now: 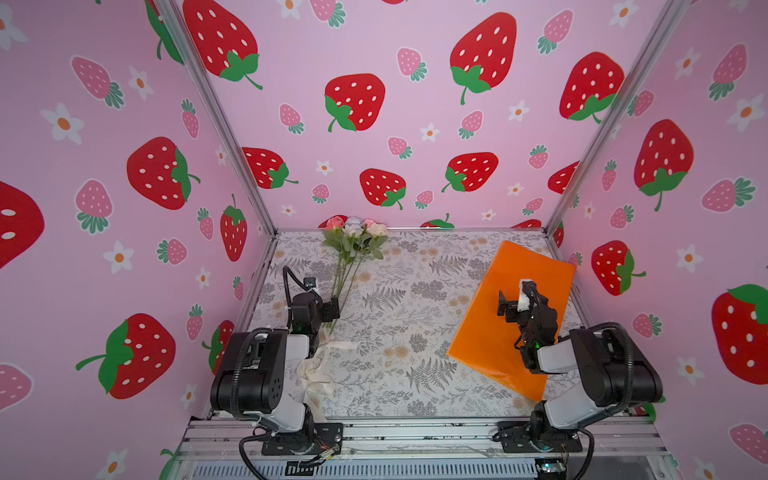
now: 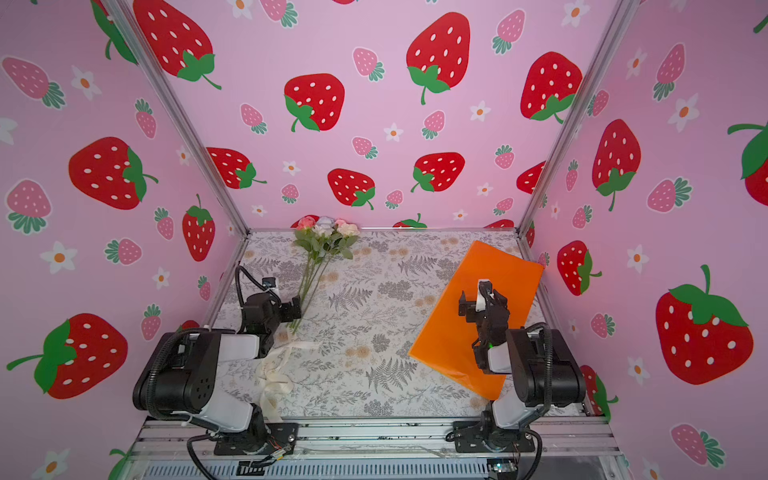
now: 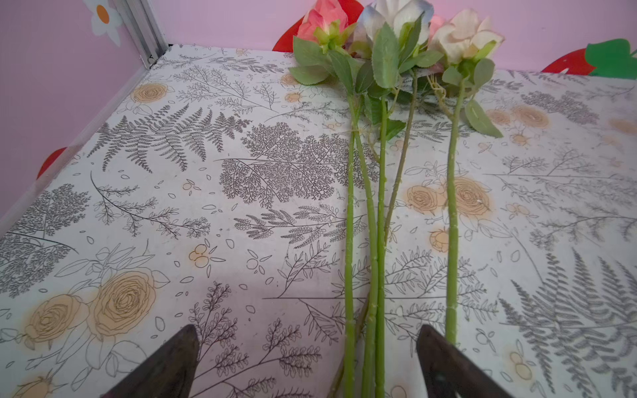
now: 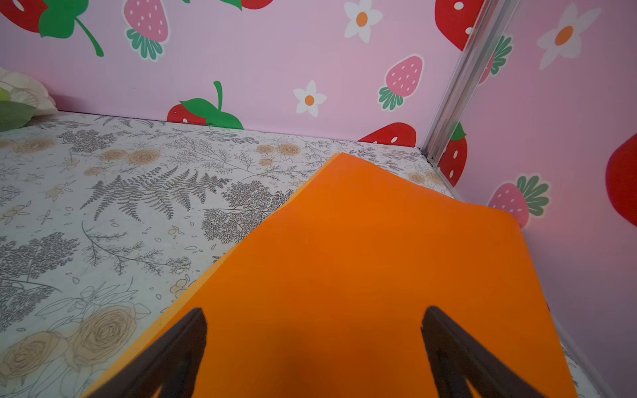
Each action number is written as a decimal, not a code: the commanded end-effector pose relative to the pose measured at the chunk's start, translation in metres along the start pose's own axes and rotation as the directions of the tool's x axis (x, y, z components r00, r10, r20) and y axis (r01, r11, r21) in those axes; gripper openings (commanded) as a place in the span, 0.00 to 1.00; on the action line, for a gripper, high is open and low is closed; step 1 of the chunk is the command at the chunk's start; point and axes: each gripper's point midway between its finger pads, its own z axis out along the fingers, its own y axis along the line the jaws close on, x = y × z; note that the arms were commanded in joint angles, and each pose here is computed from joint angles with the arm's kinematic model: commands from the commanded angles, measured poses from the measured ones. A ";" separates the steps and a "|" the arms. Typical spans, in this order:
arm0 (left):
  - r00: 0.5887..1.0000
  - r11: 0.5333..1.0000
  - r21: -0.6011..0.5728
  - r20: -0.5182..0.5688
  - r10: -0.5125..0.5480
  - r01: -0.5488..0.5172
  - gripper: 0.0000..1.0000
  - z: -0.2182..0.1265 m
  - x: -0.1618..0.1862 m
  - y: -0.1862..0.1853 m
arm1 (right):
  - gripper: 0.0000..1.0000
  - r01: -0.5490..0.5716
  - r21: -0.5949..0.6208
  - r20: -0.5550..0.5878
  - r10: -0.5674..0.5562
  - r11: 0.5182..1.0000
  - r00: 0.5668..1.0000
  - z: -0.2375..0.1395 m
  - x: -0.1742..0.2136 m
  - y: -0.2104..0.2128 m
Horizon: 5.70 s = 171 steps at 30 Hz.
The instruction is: Tie the bouquet of fake flowers
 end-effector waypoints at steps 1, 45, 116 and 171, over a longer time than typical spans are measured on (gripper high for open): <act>0.998 1.000 -0.004 0.066 -0.004 0.004 0.99 0.001 -0.024 -0.001 | 1.00 0.011 0.002 0.026 -0.011 1.000 1.000 0.003 -0.009 -0.002; 0.989 1.000 -0.023 0.146 0.000 0.003 0.99 -0.029 -0.039 -0.001 | 1.00 -0.072 0.130 -0.068 0.081 0.989 0.994 0.001 -0.024 -0.020; 0.738 0.869 -0.043 -0.508 -0.444 0.492 0.97 0.182 -0.049 -0.067 | 0.68 -0.234 -0.718 -0.654 -0.520 0.655 0.550 -0.072 0.113 0.288; 0.619 0.749 0.294 -0.761 -0.192 0.594 0.85 -0.077 0.074 -0.207 | 0.00 -0.576 -0.407 -0.776 0.063 0.709 0.627 -0.017 0.076 0.191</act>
